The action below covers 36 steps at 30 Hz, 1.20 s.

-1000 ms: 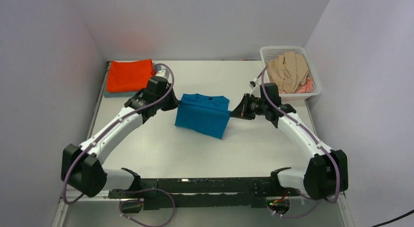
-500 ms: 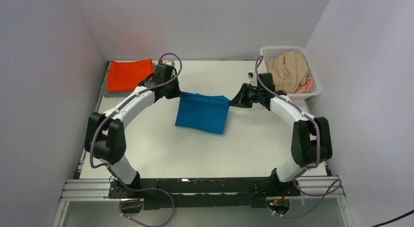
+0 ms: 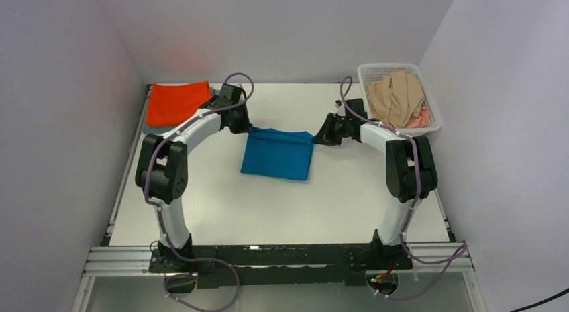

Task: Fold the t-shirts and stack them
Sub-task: Fold the long partially folded tshirt into a neat square

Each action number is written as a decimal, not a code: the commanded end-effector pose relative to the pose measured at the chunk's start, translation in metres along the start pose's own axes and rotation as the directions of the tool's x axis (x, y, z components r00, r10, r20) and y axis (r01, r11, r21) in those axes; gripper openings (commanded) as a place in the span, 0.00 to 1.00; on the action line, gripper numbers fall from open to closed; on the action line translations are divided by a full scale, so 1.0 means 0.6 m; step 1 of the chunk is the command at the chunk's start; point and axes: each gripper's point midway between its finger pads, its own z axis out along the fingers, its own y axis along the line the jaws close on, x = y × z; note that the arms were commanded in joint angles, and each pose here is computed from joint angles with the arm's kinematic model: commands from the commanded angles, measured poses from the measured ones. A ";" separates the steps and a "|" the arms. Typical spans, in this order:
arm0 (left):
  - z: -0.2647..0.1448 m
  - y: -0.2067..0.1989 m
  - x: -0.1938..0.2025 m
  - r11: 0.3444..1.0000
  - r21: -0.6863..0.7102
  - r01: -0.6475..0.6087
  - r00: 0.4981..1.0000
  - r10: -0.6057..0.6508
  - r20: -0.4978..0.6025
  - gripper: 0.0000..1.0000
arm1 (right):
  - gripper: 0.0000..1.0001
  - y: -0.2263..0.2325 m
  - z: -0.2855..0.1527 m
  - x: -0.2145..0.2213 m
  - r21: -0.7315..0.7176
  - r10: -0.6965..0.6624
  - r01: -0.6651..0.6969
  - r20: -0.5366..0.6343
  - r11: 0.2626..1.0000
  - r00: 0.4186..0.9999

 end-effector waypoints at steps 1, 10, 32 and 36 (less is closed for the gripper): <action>-0.006 0.014 -0.052 1.000 -0.026 0.003 0.999 -0.002 0.051 0.27 | 0.26 -0.019 0.000 -0.071 0.065 -0.043 0.036 0.101 0.997 0.994; -0.071 -0.037 -0.055 0.988 0.149 -0.041 0.994 0.026 0.103 0.99 | 1.00 0.047 -0.055 -0.071 -0.011 -0.110 0.113 0.166 0.994 0.980; 0.094 -0.086 -0.021 0.936 0.352 -0.016 0.995 0.049 -0.087 0.99 | 1.00 0.089 0.090 -0.036 -0.233 0.004 0.008 0.052 0.973 0.999; 0.134 -0.061 0.004 0.958 0.286 0.030 0.987 0.018 -0.162 0.99 | 1.00 0.021 0.114 -0.025 -0.099 0.043 -0.038 0.050 0.994 0.998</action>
